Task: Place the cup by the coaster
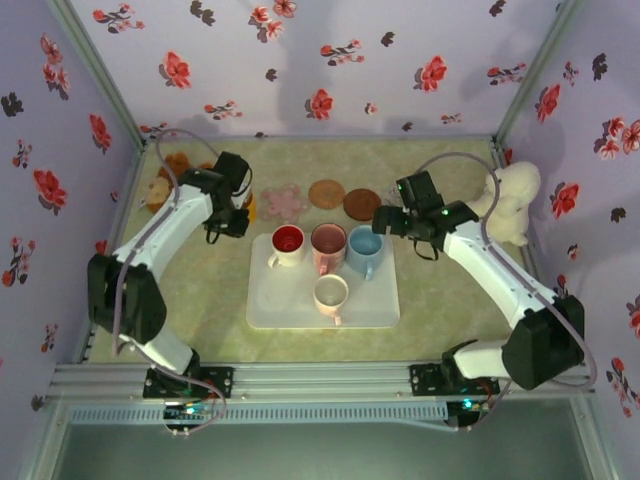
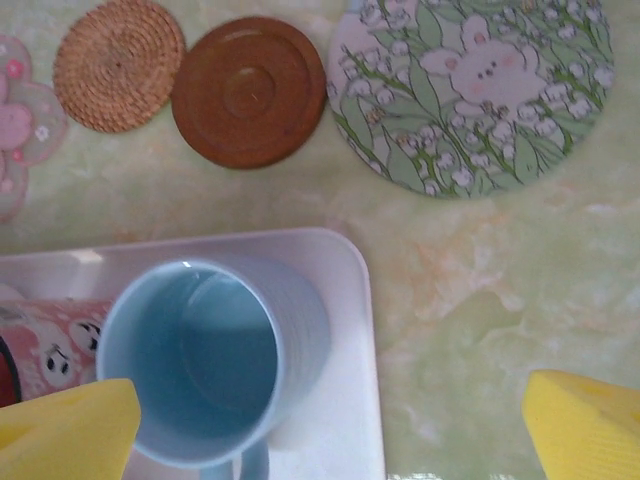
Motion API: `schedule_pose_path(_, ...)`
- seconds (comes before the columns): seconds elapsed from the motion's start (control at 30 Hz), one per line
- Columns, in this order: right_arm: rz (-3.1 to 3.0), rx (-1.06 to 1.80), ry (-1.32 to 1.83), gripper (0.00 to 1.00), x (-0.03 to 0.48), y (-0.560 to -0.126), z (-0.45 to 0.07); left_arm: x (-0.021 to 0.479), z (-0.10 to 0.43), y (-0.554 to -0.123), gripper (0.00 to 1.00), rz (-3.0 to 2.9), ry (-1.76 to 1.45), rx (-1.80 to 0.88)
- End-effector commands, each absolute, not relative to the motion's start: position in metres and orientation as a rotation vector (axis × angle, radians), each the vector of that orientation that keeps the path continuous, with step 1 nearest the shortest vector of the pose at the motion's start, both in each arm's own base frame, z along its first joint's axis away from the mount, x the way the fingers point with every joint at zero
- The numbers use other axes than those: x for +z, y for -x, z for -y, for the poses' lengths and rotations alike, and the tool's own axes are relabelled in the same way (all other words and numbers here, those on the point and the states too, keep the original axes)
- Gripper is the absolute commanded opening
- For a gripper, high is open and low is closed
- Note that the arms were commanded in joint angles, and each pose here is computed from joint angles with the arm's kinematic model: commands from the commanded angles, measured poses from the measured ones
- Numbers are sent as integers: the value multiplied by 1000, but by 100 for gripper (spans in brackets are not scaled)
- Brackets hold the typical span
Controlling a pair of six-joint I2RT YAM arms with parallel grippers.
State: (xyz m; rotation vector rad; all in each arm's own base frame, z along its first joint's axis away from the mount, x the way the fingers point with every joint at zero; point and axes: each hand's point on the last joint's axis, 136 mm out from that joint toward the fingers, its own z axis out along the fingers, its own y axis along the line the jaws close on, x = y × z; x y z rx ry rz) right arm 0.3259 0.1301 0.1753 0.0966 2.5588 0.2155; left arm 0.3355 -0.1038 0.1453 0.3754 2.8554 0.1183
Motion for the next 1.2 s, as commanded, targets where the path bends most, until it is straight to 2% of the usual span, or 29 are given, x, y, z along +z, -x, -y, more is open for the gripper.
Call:
schedule_pose_path(0.0, -2527, 232, -64, 99, 186, -346, -139, 161, 100, -382, 0, -2724, -369, 121)
schedule_pose_path(0.2, -2530, 268, -44, 99, 189, -372, -157, 152, 91, -430, 0, -2698, -261, 100)
schedule_pose_path(0.4, -2528, 270, -34, 99, 191, -391, -165, 135, 78, -454, 0, -2721, -211, 95)
schedule_pose_path(0.8, -2526, 287, -27, 99, 191, -407, -175, 102, 52, -467, 0, -2777, -148, 124)
schedule_pose_path(1.17, -2540, 295, -15, 99, 188, -410, -180, 78, 48, -459, 0, -2839, -170, 140)
